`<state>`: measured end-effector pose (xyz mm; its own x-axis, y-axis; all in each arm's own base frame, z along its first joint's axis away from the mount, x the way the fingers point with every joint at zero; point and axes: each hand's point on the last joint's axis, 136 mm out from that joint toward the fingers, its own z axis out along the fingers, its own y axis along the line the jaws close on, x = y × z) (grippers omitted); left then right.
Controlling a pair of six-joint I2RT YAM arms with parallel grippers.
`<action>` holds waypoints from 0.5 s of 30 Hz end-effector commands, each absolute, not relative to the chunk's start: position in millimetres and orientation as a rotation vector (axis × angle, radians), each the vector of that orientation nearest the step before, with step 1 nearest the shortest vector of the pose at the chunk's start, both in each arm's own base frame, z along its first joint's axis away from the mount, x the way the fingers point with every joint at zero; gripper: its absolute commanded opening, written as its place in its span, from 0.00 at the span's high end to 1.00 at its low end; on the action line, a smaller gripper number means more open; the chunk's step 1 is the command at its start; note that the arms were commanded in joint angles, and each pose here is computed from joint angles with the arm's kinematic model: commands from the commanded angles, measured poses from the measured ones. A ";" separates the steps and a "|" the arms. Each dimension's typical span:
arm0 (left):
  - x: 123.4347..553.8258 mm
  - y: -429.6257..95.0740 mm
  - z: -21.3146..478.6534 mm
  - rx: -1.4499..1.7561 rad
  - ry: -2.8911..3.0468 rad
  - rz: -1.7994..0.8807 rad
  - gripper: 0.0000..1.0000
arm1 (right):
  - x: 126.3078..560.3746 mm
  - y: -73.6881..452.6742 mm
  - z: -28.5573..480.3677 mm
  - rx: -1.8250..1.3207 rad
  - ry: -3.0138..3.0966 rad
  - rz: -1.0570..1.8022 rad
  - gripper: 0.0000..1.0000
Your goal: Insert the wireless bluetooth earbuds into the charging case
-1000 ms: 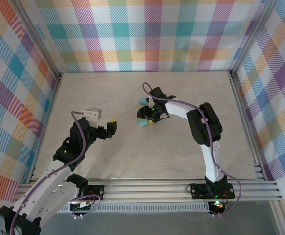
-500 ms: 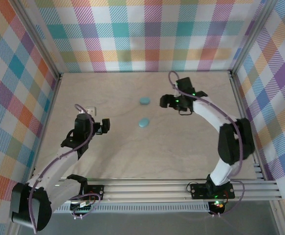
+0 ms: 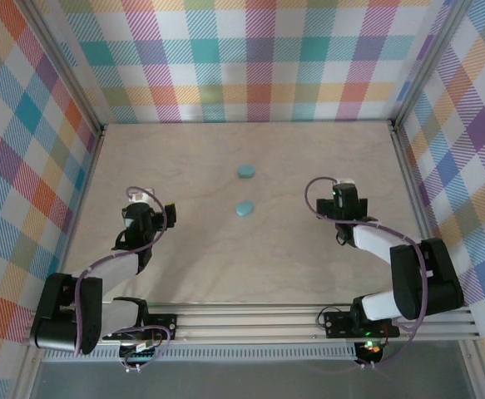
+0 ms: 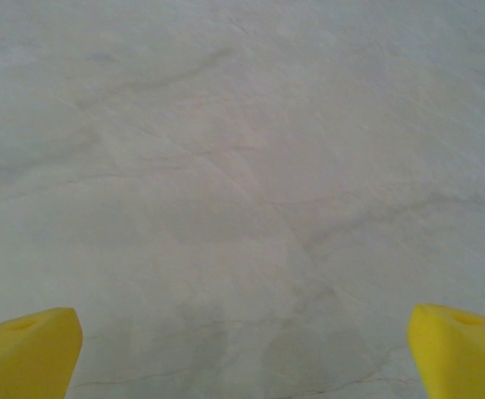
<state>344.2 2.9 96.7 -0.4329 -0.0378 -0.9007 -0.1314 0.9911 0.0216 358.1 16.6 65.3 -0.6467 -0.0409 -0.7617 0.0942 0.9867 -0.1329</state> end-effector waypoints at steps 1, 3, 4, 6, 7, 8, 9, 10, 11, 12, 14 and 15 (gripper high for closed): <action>361.8 3.4 125.4 -0.142 1.841 0.039 0.00 | 386.2 22.6 109.0 0.040 2.009 -0.045 0.00; 366.8 -0.9 116.2 -0.128 1.853 0.004 0.00 | 390.5 26.5 117.4 -0.030 1.939 -0.036 0.00; 369.6 -4.4 112.1 -0.114 1.850 -0.014 0.00 | 391.5 24.8 118.1 -0.036 1.910 -0.024 0.00; 375.8 -10.2 100.9 -0.085 1.865 -0.036 0.00 | 393.1 21.0 108.1 -0.019 1.919 0.039 0.00; 380.0 -12.6 95.3 -0.068 1.880 -0.043 0.00 | 392.7 21.2 101.4 -0.022 1.907 0.060 0.00; 384.0 -16.0 89.7 -0.047 1.898 -0.052 0.00 | 392.9 19.9 96.6 -0.019 1.879 0.059 0.00; 387.7 -18.9 85.7 -0.035 1.914 -0.062 0.00 | 392.2 17.7 96.2 -0.008 1.875 0.051 0.00; 392.2 -21.3 84.1 -0.018 1.938 -0.069 0.00 | 391.1 16.6 93.5 0.005 1.919 0.055 0.00; 395.8 -23.4 79.4 -0.006 1.987 -0.073 0.00 | 395.5 13.3 94.5 0.020 1.910 0.044 0.00; 398.8 -21.9 79.1 -0.020 1.991 -0.071 0.00 | 397.1 10.6 92.5 0.040 1.924 0.032 0.00; 399.3 -14.5 78.4 -0.063 1.996 -0.040 0.00 | 397.4 8.4 92.4 0.050 1.931 0.040 0.00; 398.7 -14.5 77.8 -0.061 2.000 -0.039 0.00 | 397.2 8.0 92.2 0.052 1.934 0.040 0.00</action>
<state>392.5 -19.0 71.3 -0.4263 -0.0502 -0.9032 -0.0151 0.9987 -0.0484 384.0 5.8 68.0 -0.4393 0.0327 -0.8977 0.0317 0.9993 0.0209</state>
